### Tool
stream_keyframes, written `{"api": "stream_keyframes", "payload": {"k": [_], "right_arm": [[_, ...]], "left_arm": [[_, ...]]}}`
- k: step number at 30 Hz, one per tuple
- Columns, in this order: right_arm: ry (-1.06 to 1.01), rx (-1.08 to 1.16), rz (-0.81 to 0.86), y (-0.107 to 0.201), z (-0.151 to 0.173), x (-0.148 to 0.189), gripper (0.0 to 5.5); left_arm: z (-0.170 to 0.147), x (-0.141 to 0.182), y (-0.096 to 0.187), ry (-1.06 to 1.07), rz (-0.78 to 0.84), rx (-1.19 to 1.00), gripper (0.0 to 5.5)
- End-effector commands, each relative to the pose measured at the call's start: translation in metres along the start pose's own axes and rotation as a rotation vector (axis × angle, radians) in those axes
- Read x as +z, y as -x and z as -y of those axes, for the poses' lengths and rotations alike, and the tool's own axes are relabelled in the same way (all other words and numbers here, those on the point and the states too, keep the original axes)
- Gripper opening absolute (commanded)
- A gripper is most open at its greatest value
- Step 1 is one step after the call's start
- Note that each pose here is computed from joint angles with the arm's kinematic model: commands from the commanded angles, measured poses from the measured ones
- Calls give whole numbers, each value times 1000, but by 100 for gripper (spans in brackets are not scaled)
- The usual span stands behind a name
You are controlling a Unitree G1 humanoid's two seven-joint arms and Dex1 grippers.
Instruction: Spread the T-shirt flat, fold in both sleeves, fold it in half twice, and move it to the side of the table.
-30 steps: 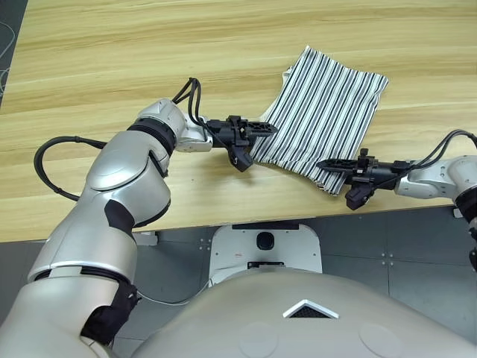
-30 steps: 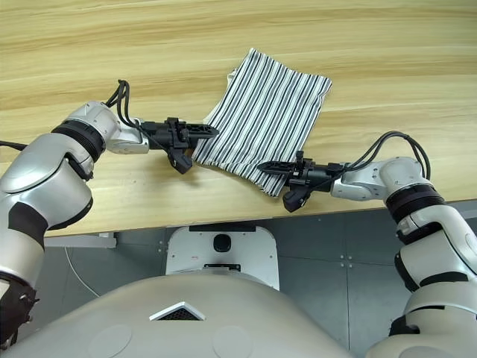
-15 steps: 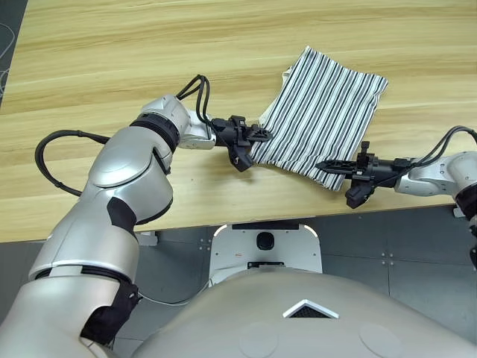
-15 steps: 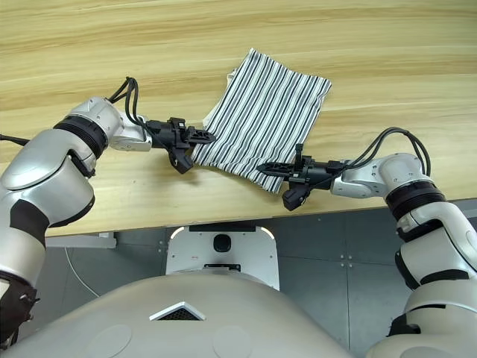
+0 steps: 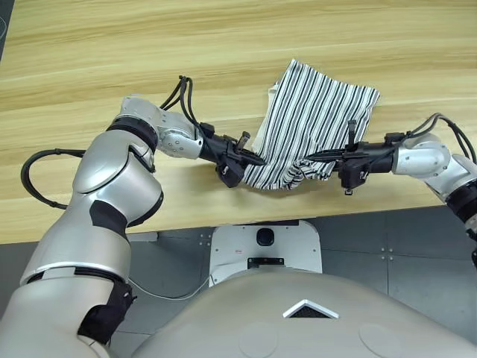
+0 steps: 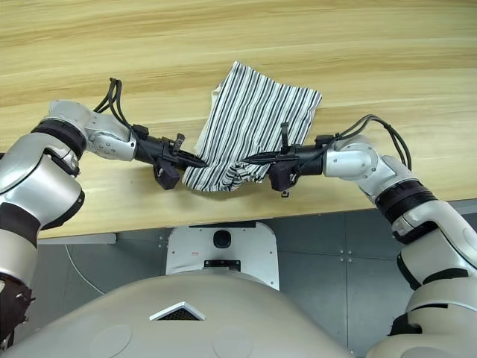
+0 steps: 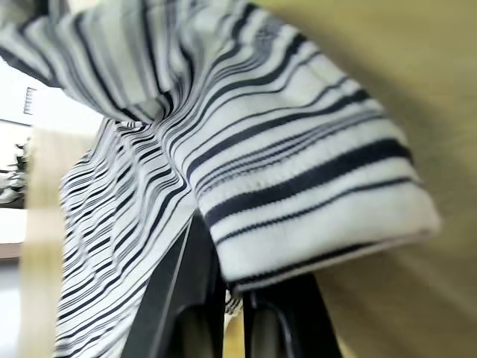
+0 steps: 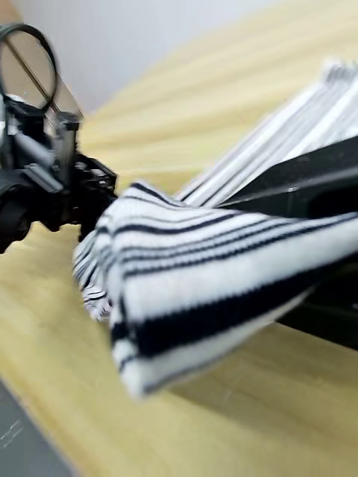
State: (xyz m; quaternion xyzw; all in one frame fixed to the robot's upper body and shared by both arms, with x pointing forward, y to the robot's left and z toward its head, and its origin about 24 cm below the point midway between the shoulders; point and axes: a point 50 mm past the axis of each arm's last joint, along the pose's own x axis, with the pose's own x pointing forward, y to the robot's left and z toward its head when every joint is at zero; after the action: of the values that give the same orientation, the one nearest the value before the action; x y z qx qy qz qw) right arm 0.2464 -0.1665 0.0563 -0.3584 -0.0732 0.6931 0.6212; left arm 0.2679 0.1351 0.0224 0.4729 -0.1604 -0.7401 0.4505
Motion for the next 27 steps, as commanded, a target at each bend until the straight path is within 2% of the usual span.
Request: {"api": "stream_keyframes", "payload": {"k": [1, 6, 13, 20, 27], "right_arm": [[-188, 178, 21, 16, 12, 5, 10], [-321, 257, 54, 23, 5, 6, 10], [-507, 97, 222, 23, 3, -1, 10], [-639, -213, 364, 12, 8, -15, 10], [-730, -611, 300, 13, 23, -43, 10]], "left_arm": [[43, 5, 10, 181, 4, -196, 10], [41, 5, 16, 332, -21, -226, 10], [-17, 3, 21, 543, 101, 72, 10], [-47, -8, 18, 786, 353, 186, 10], [-44, -35, 24, 987, 364, 474, 10]]}}
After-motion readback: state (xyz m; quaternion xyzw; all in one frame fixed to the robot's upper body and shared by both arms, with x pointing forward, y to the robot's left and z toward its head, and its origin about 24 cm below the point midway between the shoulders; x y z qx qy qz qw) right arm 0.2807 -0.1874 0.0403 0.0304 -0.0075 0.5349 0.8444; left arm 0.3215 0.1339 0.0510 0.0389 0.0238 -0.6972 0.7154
